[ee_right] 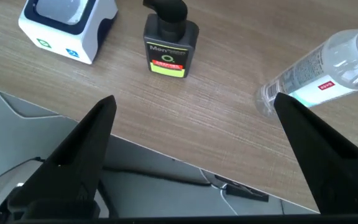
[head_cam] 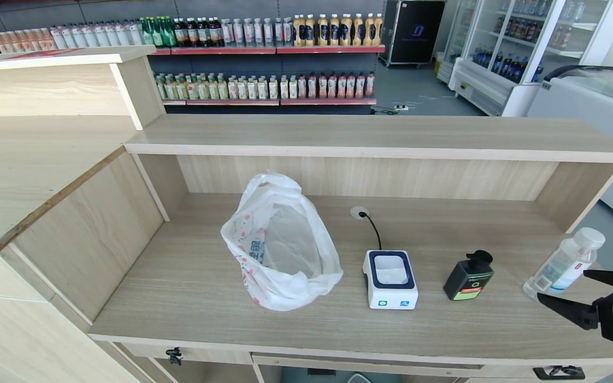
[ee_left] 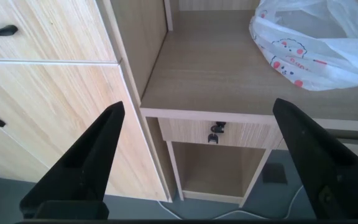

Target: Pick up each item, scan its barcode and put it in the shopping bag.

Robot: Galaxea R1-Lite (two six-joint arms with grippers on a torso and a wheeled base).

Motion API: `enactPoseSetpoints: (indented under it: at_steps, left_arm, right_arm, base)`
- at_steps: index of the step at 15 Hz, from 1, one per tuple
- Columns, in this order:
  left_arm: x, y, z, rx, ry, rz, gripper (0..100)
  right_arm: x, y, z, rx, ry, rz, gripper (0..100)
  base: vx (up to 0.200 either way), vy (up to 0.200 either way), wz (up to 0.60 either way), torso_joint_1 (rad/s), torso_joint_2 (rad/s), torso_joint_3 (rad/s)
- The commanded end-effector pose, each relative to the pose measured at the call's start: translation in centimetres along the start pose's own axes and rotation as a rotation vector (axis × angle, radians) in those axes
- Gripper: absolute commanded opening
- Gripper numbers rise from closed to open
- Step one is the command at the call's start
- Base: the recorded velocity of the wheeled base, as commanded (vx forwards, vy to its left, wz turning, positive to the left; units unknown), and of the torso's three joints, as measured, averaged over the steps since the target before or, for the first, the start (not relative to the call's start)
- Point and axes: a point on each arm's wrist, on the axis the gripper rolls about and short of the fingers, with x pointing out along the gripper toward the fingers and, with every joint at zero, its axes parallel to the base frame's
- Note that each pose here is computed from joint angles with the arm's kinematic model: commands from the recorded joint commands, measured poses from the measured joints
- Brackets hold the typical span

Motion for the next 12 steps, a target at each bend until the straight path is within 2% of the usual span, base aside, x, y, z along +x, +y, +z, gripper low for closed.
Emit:
enactPoseSetpoints:
  at_steps: [1,4,7,12]
  left_arm:
    - [0.0,0.0,0.0,0.000,0.000,0.001,100]
    - [0.0,0.0,0.0,0.000,0.000,0.001,100]
    - [0.0,0.0,0.0,0.000,0.002,0.001,100]
    - [0.0,0.0,0.0,0.000,0.000,0.001,100]
  right_arm:
    - [0.6,-1.1,-2.3,0.041,0.041,0.011,100]
    - [3.5,-3.5,-2.3,0.044,-0.012,0.081,100]
    - [6.3,-5.2,-2.1,0.023,-0.019,0.131,100]
    - [10.6,-5.7,-1.6,-0.062,-0.053,0.256,100]
  base:
    - [0.000,0.000,0.00,0.000,0.00,0.000]
    - [0.000,0.000,0.00,0.000,0.00,0.000]
    - [0.000,0.000,0.00,0.000,0.00,0.000]
    - [0.000,0.000,0.00,0.000,0.00,0.000]
